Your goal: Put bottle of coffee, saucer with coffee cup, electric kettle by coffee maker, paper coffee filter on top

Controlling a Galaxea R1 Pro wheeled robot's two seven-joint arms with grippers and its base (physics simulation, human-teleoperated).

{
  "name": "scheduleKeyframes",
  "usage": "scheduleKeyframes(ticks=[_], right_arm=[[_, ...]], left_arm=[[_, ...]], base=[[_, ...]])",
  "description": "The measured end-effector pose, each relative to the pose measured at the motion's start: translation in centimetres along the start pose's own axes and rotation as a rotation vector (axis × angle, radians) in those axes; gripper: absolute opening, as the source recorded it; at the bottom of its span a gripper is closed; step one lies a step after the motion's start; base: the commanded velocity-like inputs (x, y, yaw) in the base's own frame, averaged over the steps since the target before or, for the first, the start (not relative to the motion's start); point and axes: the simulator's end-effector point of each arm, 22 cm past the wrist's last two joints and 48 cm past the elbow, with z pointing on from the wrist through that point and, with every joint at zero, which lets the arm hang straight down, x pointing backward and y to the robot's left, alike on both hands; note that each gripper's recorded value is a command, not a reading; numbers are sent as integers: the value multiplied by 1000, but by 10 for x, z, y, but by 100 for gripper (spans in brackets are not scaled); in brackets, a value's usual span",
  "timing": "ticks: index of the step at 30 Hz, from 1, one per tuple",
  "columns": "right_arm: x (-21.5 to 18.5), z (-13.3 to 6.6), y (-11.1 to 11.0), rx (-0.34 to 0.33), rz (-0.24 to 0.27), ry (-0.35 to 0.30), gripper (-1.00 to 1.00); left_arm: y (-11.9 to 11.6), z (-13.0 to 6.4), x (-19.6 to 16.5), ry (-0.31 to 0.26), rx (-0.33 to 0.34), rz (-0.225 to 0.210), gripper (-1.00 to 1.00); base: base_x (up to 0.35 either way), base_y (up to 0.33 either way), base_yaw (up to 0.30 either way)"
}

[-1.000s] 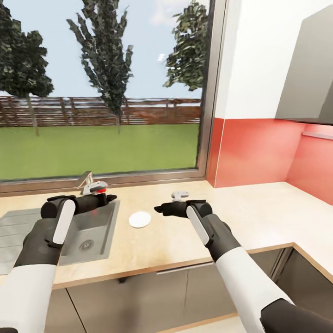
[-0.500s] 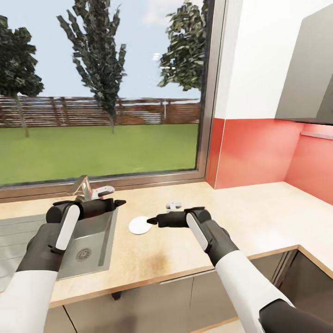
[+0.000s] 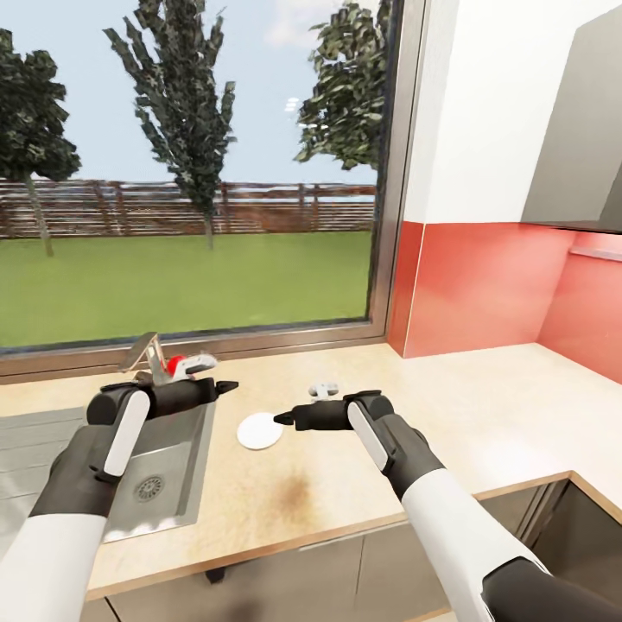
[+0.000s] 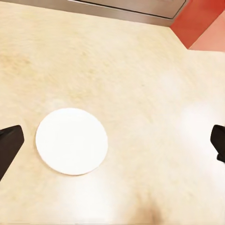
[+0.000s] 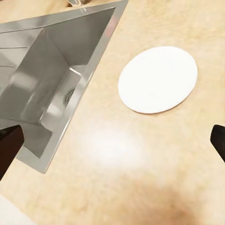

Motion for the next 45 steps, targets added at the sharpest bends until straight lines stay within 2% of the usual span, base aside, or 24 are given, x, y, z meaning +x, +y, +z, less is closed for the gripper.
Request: scheduleKeyframes(ticks=[8, 17, 20, 26, 32, 40, 45], right_arm=[[10, 3, -4, 5, 13, 22, 100], [11, 4, -5, 5, 16, 26, 100], [26, 9, -12, 14, 35, 59, 100], [33, 11, -15, 18, 45, 75, 100], [55, 17, -22, 22, 72, 122, 100], [69, 22, -3, -39, 37, 164, 100], [73, 23, -3, -42, 35, 173, 100]], left_arm=[[5, 4, 15, 27, -6, -15, 100], [9, 11, 28, 57, -10, -36, 100], [15, 17, 39, 86, -15, -55, 100], [23, 24, 57, 125, -19, -87, 100], [30, 29, 69, 153, -26, -108, 100], [33, 32, 75, 162, -27, -119, 100], [32, 32, 76, 165, -27, -121, 100]], base=[[206, 0, -155], [111, 4, -15], [116, 19, 0], [22, 4, 0], [7, 0, 0], [164, 33, 0], [27, 6, 0]])
